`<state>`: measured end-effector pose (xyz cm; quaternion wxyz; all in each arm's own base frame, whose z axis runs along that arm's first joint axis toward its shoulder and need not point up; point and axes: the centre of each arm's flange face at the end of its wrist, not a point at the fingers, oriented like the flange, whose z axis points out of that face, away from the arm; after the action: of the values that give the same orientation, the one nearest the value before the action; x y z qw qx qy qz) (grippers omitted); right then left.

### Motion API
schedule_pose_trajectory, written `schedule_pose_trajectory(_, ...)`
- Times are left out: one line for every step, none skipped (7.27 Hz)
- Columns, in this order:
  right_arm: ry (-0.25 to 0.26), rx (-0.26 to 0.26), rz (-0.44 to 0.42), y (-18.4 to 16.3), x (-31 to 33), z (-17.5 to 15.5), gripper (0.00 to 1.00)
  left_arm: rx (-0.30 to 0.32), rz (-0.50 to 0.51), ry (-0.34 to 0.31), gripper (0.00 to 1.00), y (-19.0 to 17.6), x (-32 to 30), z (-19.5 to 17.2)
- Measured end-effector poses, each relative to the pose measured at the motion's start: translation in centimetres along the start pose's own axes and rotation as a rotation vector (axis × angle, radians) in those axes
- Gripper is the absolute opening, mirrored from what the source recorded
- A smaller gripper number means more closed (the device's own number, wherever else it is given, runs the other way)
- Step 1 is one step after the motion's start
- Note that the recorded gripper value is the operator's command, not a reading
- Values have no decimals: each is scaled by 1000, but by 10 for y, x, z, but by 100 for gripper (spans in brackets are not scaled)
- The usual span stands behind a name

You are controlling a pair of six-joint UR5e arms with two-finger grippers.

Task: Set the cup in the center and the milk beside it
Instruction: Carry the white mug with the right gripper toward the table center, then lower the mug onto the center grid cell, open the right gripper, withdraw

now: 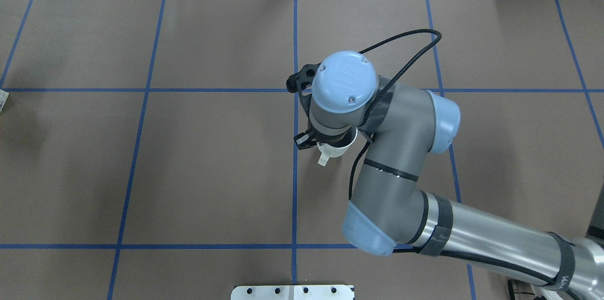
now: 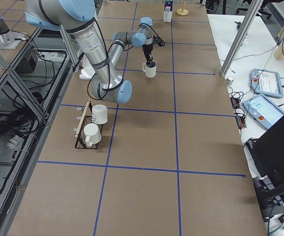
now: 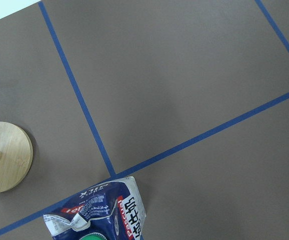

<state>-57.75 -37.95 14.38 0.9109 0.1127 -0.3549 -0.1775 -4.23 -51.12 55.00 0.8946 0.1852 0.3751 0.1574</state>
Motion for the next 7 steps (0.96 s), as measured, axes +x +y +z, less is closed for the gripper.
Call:
schedule_pose_trajectory(12,-13,13,-9,-18,7,0,-1,-1,0,99,0,0,0)
schedule_pose_trajectory(21,-23,20,-19,-31,12,0,-1,-1,0,99,0,0,1)
schedule_pose_trajectory(26,-27,23,-23,-37,13,1,-1,-1,0,99,0,-1,1)
schedule_pose_trajectory(22,-24,27,-25,-39,15,29,-1,-1,0,99,0,-1,1)
schedule_pose_trajectory(9,-14,39,-26,-40,18,76,-1,-1,0,99,0,0,0)
schedule_pose_trajectory(-3,-5,60,-29,-41,25,99,0,-1,0,99,0,0,0)
schedule_pose_trajectory(-11,2,71,-30,-42,27,100,0,0,0,99,0,0,0)
